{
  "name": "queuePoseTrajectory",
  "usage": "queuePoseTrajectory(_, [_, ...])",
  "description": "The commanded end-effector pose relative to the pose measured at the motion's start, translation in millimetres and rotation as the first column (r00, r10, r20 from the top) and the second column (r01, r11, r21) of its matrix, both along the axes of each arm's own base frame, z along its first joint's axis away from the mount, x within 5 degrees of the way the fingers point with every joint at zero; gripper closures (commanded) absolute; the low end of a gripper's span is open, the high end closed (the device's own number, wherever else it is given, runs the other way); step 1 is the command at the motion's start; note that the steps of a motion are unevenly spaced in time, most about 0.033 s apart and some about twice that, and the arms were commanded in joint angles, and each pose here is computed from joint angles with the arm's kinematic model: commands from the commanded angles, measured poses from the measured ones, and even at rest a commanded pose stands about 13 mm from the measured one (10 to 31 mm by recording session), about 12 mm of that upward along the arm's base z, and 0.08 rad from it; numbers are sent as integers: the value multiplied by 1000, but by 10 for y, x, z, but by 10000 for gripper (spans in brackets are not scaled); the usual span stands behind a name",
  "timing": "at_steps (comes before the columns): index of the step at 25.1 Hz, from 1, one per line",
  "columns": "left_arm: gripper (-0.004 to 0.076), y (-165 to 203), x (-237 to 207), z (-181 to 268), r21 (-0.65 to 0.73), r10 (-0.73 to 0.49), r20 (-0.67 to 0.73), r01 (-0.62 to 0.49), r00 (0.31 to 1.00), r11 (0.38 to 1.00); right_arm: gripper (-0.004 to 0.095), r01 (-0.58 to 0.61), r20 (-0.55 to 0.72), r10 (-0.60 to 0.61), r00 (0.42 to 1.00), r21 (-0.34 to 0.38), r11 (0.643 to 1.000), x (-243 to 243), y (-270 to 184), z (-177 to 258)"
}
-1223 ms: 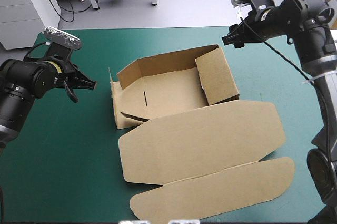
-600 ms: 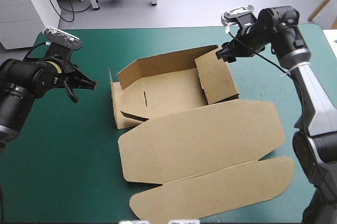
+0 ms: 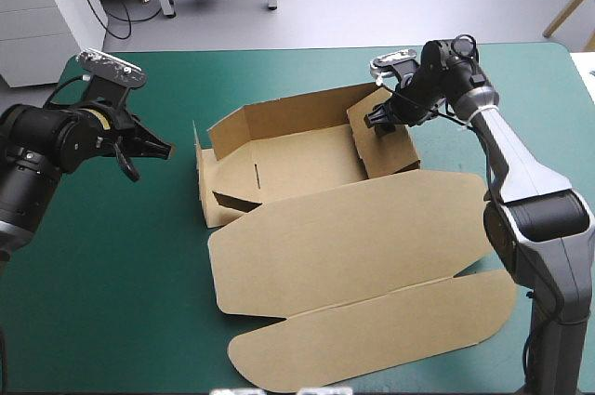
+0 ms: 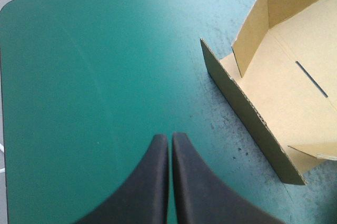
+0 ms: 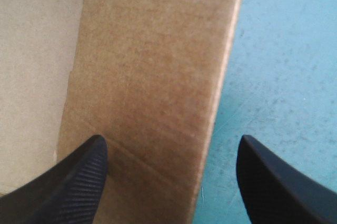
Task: Fold the box
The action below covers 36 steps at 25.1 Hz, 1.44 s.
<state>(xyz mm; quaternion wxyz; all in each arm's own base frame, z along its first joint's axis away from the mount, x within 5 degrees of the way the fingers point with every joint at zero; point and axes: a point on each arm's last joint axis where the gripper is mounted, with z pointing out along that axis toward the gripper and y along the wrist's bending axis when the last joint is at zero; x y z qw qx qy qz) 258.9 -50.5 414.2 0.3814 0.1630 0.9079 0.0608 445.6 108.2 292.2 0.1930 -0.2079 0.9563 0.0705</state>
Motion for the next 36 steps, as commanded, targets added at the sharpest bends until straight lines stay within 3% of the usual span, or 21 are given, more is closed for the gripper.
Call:
queuePoseTrajectory(1, [719,14,-62,178,-30,4,89,-1,996,1000,300,-5,128,0,992,34,999,-56,-22,353])
queuePoseTrajectory(14, [719,11,-65,176,-34,4,85,-1,996,999,454,-2,79,0,997,29,1000,58,5,93])
queuePoseTrajectory(22, [719,12,-66,175,-37,7,83,-4,997,999,932,-4,79,2,997,28,1000,57,5,96])
queuePoseTrajectory(29, [719,25,-67,172,-44,32,79,-29,996,999,927,-7,78,4,997,28,1000,23,-1,155])
queuePoseTrajectory(36, [719,89,-55,188,-46,122,102,-118,987,992,927,36,144,-41,989,37,999,-147,-287,602])
